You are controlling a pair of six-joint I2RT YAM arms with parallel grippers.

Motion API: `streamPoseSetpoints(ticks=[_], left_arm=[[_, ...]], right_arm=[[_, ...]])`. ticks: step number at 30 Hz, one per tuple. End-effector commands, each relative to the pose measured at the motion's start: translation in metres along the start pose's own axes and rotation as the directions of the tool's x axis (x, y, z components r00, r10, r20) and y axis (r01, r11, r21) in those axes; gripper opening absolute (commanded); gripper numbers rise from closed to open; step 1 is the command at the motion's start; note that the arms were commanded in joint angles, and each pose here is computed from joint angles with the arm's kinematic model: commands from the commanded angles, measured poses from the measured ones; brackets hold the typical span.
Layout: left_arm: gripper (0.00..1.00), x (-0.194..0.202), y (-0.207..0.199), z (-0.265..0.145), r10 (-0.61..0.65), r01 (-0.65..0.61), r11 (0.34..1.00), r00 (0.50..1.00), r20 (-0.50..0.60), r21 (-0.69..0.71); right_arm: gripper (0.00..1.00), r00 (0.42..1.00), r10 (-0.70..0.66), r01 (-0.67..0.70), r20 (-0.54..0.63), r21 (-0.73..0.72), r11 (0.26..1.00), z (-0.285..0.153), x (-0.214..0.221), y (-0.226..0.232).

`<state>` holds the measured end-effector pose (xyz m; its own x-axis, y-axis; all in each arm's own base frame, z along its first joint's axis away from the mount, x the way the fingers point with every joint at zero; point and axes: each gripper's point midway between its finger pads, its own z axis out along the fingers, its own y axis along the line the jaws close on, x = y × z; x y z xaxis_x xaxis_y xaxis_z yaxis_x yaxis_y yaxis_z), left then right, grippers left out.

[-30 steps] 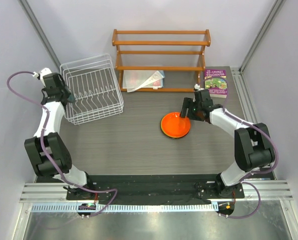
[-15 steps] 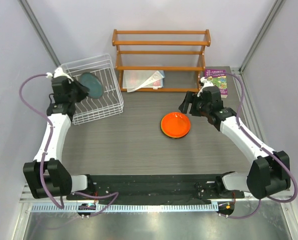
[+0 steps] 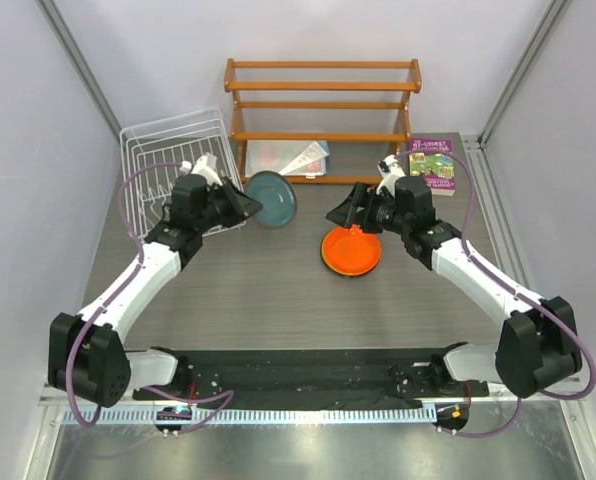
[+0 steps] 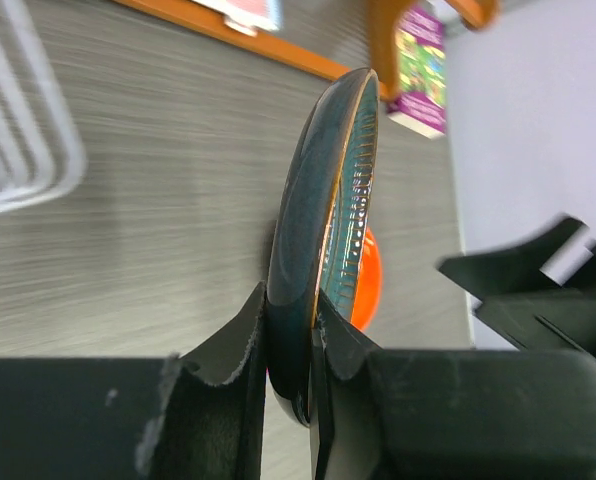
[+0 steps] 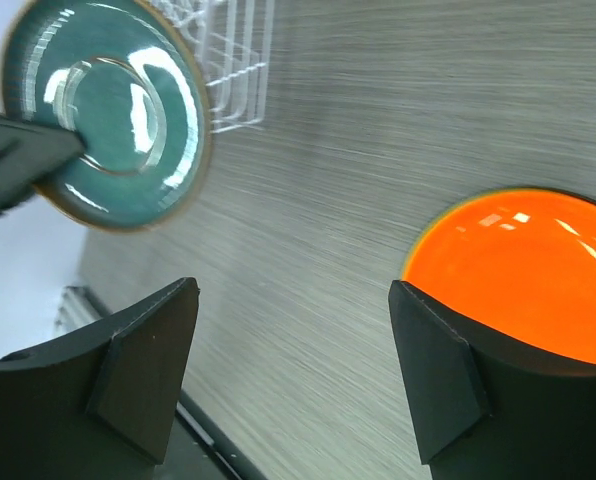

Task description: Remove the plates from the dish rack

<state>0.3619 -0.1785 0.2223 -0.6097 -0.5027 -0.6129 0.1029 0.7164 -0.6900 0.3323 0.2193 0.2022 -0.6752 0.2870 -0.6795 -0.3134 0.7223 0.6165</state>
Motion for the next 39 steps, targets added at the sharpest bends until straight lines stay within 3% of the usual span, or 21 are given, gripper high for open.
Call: streamPoseSetpoints(ticks=[1,9,15,18,20,21,24,25,26,30,32,39], left_arm=[[0.0,-0.005,-0.062,0.001,0.007,-0.02,0.978,0.998,0.061,0.207],[0.0,0.039,-0.092,0.021,0.034,-0.026,0.962,0.999,-0.025,0.273],[0.0,0.05,-0.103,0.026,0.044,-0.029,0.955,0.998,-0.044,0.295],[0.0,0.053,-0.104,0.028,0.05,-0.034,0.955,0.998,-0.048,0.294],[0.0,0.053,-0.1,0.028,0.052,-0.037,0.959,0.998,-0.045,0.28],[0.0,0.053,-0.099,0.029,0.056,-0.043,0.961,0.998,-0.04,0.273],[0.0,0.05,-0.09,0.029,0.075,-0.067,0.972,0.997,-0.026,0.227],[0.02,0.05,-0.088,0.029,0.08,-0.074,0.974,0.997,-0.023,0.214],[0.08,0.049,-0.083,0.029,0.086,-0.081,0.979,0.996,-0.02,0.185],[0.52,0.039,-0.066,0.027,0.15,-0.15,0.985,0.989,0.018,0.083],[0.65,0.037,-0.054,0.023,0.177,-0.178,0.984,0.984,0.018,0.023],[0.86,0.003,-0.015,-0.002,0.3,-0.267,0.935,0.946,0.122,-0.233]], right_arm=[[0.84,0.999,0.023,-0.018,0.023,-0.171,0.985,0.015,-0.008,0.033],[0.83,0.998,0.059,-0.064,-0.025,-0.271,0.961,0.039,0.0,0.043],[0.75,0.996,0.074,-0.083,-0.043,-0.309,0.948,0.051,0.004,0.044],[0.41,0.995,0.081,-0.093,-0.05,-0.328,0.94,0.052,0.006,0.046],[0.28,0.996,0.079,-0.089,-0.042,-0.33,0.94,0.049,0.006,0.046],[0.17,0.996,0.08,-0.089,-0.041,-0.322,0.942,0.048,0.007,0.045],[0.01,0.998,0.068,-0.071,-0.02,-0.253,0.965,0.045,0.006,0.035],[0.01,0.999,0.048,-0.05,-0.014,-0.235,0.971,0.044,0.006,0.031],[0.01,0.999,0.043,-0.044,-0.012,-0.218,0.975,0.042,0.005,0.028],[0.01,0.999,0.033,-0.029,0.031,-0.11,0.993,0.028,-0.002,0.009],[0.01,0.997,0.047,-0.043,0.054,-0.076,0.996,0.021,-0.007,-0.004],[0.01,0.995,0.055,-0.062,0.078,0.09,0.994,-0.001,-0.008,-0.049]])
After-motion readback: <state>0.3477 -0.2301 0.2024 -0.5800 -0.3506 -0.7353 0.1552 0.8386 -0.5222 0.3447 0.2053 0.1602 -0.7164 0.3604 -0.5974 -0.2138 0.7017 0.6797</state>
